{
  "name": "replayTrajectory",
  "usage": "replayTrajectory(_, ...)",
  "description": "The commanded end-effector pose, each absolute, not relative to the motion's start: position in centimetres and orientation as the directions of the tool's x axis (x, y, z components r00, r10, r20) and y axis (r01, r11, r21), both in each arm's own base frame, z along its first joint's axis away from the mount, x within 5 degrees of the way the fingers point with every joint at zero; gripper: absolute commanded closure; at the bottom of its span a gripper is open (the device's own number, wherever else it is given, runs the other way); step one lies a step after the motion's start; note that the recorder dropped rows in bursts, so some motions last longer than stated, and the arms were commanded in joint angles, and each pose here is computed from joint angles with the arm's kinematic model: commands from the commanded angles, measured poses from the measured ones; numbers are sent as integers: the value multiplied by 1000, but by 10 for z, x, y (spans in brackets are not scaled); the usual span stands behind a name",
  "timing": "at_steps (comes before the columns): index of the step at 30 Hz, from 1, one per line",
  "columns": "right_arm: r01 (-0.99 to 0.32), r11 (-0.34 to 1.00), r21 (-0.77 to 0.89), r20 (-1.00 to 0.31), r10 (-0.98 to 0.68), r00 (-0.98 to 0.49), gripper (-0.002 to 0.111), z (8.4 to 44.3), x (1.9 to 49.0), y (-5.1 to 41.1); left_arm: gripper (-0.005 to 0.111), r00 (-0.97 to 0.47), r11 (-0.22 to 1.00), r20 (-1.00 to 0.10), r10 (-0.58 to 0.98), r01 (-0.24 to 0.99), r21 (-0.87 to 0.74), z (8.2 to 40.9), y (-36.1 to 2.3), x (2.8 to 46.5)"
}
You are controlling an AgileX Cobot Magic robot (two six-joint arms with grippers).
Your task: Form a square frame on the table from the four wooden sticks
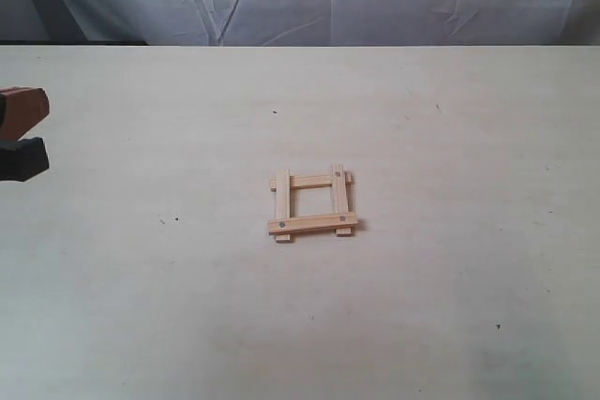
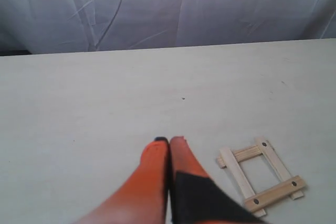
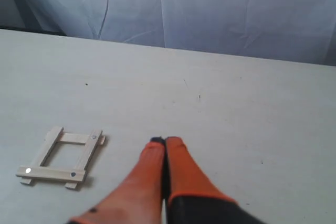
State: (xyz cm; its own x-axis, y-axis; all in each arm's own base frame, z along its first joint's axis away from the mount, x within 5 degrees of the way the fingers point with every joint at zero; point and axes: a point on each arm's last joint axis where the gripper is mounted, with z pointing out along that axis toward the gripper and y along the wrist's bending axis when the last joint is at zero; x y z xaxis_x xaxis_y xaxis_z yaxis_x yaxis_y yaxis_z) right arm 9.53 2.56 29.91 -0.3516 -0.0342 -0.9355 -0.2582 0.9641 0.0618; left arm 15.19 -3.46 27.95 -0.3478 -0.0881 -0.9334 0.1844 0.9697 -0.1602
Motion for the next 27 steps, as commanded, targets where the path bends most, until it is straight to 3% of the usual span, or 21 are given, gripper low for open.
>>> replayTrajectory(1, -255, 965, 58, -953, -23, -303, 109, 303, 86, 24, 107, -324, 971, -943, -78, 191, -146, 281, -34, 149)
replayTrajectory(13, -247, 966, 70, -957, -5, -291, 109, 296, 83, 23, 107, -324, 971, -943, -78, 191, -146, 281, -34, 149)
replayTrajectory(27, 2, 996, 87, -970, 85, -226, 109, 262, 52, 2, 107, -324, 971, -943, -78, 191, -146, 281, -34, 149)
